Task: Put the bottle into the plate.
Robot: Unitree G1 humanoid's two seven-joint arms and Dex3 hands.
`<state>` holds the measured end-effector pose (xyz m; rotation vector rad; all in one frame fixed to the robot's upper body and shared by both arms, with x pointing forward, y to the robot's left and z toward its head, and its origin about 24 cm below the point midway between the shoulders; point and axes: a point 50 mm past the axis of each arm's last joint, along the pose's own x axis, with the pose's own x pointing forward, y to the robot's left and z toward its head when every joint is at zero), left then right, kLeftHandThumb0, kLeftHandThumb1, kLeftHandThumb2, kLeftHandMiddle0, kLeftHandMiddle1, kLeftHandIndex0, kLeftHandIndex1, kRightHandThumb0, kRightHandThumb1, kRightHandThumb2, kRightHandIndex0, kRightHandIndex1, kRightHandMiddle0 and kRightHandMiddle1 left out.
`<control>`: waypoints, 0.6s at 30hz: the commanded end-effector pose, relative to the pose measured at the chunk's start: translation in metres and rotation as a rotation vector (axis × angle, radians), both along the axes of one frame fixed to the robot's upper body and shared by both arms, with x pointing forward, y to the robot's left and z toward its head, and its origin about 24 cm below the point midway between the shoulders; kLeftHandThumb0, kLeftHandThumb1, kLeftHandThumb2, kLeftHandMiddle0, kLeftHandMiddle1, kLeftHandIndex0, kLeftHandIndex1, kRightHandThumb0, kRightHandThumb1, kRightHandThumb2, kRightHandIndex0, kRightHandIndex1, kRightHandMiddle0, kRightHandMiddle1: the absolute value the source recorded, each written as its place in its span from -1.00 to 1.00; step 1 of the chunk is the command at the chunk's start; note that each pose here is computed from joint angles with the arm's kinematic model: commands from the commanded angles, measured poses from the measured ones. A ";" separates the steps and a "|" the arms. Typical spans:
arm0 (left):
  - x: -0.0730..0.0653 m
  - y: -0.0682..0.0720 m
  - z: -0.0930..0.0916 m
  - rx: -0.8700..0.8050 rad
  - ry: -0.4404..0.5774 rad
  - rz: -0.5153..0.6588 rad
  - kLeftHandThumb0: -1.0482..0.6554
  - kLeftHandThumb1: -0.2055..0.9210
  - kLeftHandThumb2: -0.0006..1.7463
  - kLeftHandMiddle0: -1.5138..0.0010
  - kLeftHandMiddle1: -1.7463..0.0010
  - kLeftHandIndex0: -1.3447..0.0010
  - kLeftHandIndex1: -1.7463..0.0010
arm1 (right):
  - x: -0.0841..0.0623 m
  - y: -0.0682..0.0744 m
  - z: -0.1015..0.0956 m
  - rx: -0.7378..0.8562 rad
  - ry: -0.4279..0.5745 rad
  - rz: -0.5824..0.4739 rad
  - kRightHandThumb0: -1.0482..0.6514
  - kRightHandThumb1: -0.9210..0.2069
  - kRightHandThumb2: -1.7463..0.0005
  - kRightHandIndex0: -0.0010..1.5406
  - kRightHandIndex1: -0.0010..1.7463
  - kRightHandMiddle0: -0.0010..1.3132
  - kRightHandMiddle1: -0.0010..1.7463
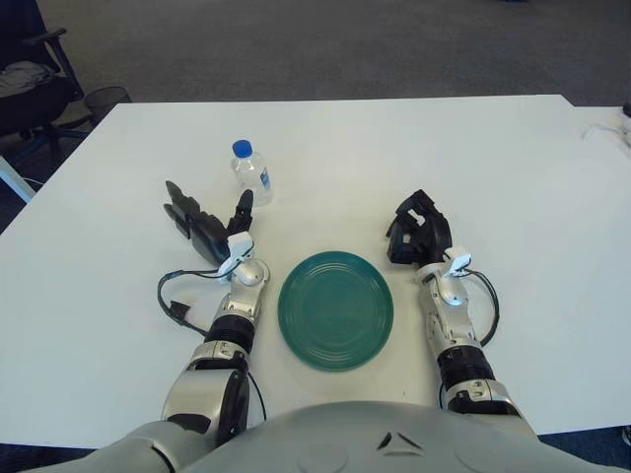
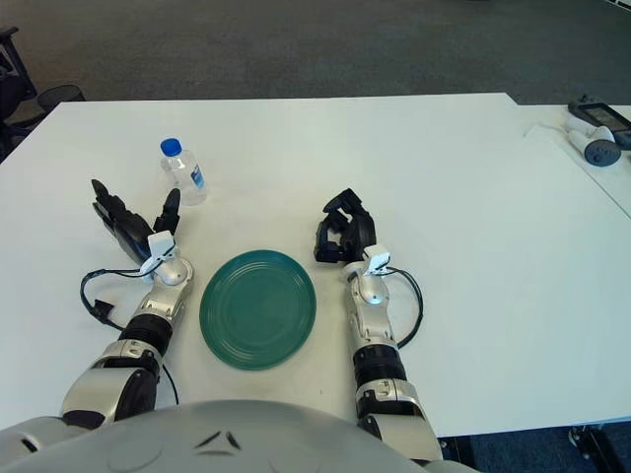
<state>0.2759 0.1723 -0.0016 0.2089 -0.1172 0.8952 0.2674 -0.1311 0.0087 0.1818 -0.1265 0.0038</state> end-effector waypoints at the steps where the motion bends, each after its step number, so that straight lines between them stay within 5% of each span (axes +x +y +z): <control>1: 0.000 0.004 -0.006 -0.002 0.039 0.019 -1.00 1.00 -0.86 0.83 0.93 1.00 0.39 | -0.005 -0.003 -0.012 -0.010 0.059 -0.010 0.23 0.59 -0.85 0.13 0.87 -0.08 1.00; 11: 0.010 0.002 0.000 -0.015 0.036 -0.006 -1.00 1.00 -0.83 0.75 0.85 1.00 0.40 | -0.005 -0.005 -0.013 -0.021 0.069 -0.026 0.23 0.66 -0.88 0.19 0.80 -0.03 1.00; 13: 0.011 0.002 0.000 -0.019 0.035 -0.013 -1.00 1.00 -0.83 0.88 0.61 1.00 0.42 | -0.005 -0.005 -0.013 -0.023 0.067 -0.031 0.23 0.67 -0.88 0.20 0.80 -0.02 1.00; 18: 0.014 0.001 0.000 -0.052 0.033 -0.053 -0.98 1.00 -0.86 0.98 0.43 1.00 0.46 | -0.006 -0.005 -0.014 -0.027 0.063 -0.034 0.23 0.68 -0.89 0.20 0.80 -0.02 1.00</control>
